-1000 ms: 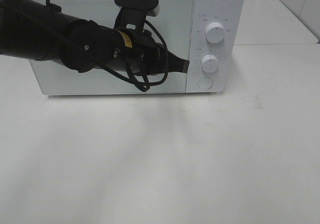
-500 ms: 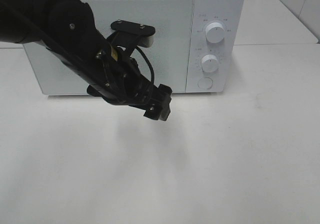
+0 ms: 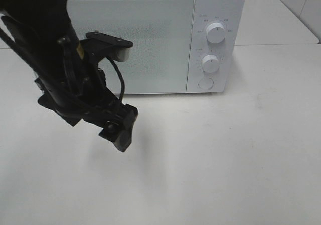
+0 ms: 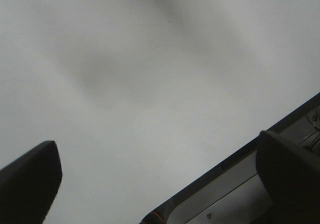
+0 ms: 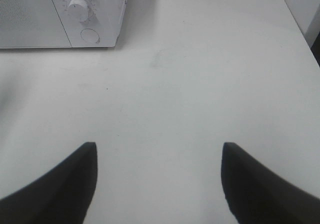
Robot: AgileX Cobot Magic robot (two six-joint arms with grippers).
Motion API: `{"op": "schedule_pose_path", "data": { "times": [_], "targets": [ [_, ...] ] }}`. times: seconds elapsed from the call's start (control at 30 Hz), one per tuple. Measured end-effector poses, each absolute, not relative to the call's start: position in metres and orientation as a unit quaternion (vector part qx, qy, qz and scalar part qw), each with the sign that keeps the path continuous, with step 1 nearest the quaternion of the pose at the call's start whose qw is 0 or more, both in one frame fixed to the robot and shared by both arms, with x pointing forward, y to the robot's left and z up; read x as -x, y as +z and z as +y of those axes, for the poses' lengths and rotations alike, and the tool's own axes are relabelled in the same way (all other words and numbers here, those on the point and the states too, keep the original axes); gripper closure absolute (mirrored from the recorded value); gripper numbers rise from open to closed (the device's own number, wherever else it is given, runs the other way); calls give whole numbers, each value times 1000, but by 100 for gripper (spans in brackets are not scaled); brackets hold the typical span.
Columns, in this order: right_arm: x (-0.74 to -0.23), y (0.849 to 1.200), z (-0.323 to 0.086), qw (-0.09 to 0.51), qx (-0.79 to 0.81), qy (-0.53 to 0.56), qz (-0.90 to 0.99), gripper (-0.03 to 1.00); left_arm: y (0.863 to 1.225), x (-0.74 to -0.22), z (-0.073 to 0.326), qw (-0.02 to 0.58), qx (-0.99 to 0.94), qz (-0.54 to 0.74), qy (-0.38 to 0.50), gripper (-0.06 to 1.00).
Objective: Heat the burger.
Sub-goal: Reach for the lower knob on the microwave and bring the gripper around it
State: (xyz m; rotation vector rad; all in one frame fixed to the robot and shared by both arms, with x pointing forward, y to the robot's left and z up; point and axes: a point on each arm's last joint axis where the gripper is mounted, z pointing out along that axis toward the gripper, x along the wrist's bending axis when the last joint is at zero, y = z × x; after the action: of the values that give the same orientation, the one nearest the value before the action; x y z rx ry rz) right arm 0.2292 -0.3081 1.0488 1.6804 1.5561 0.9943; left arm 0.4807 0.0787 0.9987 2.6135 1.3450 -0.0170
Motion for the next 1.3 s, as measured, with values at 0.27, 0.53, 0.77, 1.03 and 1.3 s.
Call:
{"op": "schedule_pose_path", "data": {
  "times": [0.27, 0.53, 0.77, 1.03, 1.3],
  "targets": [
    [-229, 1049, -308, 317, -638, 378, 591, 29, 1036, -496, 134, 121, -844, 522, 11, -4],
    [-229, 1049, -308, 317, -638, 378, 591, 29, 1068, -503, 201, 137, -794, 592, 33, -4],
    [-229, 1049, -308, 317, -638, 378, 591, 29, 1093, -491, 236, 153, -760, 629, 55, -4],
    [-229, 1049, -308, 317, -638, 378, 591, 29, 1087, -454, 256, 140, -748, 646, 55, -4],
    [-229, 1049, -308, 317, -638, 378, 591, 29, 1053, -411, 270, 106, -746, 655, 51, -4]
  ]
}}
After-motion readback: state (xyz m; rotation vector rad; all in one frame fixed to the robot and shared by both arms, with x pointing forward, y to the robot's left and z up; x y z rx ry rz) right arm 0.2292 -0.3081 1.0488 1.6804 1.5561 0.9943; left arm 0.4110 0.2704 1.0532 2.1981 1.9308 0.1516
